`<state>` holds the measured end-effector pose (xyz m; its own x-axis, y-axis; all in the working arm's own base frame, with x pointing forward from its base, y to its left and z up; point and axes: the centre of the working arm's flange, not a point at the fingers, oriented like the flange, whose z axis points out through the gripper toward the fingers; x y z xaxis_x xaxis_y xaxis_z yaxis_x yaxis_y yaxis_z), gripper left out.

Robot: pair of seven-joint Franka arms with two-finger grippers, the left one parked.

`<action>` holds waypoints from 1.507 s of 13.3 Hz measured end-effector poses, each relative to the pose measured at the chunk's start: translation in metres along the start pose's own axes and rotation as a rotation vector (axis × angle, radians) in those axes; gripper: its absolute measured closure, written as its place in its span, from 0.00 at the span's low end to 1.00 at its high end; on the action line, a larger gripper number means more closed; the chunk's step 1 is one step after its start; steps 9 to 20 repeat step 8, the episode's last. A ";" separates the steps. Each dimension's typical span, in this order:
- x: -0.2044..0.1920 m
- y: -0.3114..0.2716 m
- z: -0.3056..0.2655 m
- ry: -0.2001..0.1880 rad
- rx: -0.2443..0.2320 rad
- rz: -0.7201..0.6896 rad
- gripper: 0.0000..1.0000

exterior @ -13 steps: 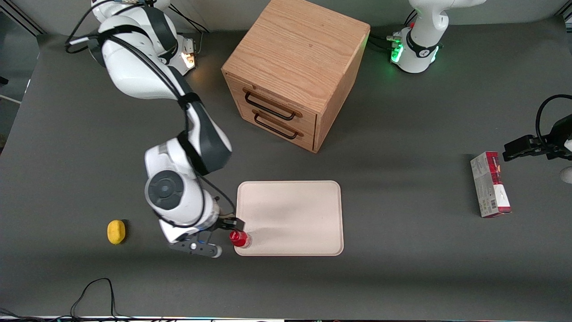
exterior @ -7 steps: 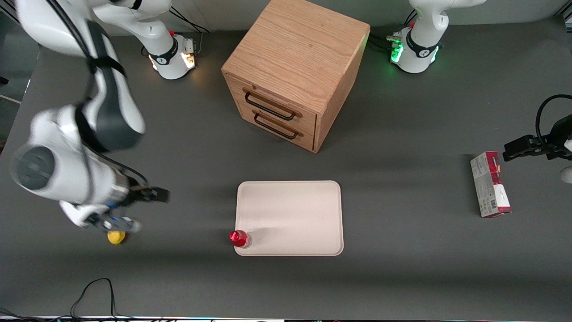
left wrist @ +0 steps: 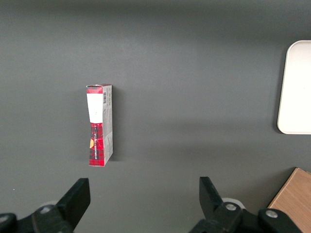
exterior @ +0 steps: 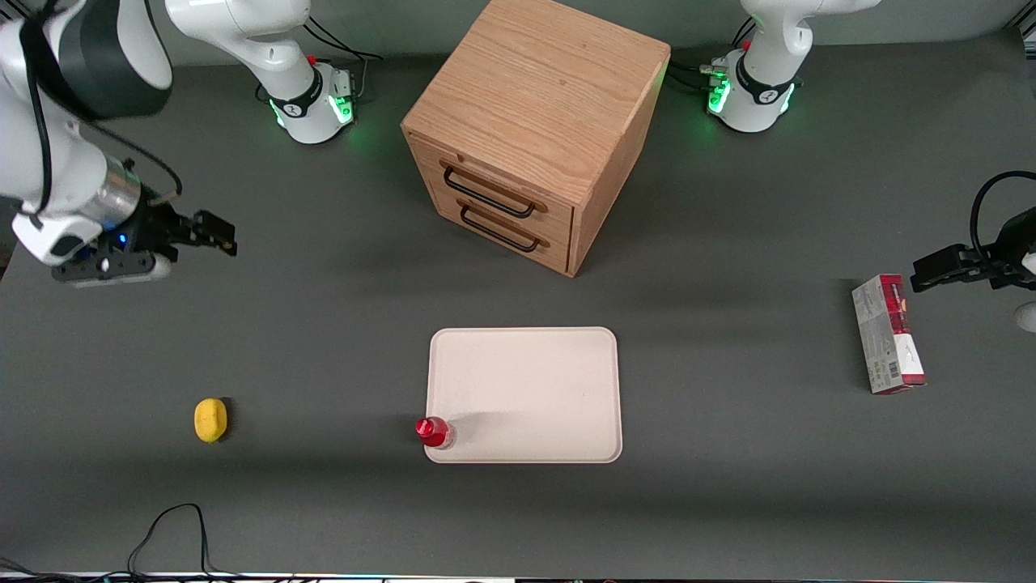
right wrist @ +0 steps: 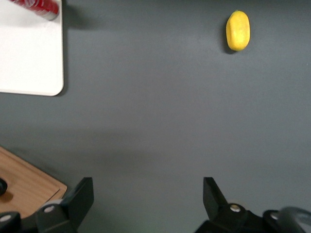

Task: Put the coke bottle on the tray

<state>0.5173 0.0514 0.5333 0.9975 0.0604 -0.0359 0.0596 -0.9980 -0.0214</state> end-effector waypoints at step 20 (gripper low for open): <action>-0.012 -0.012 -0.011 -0.030 0.050 -0.006 0.00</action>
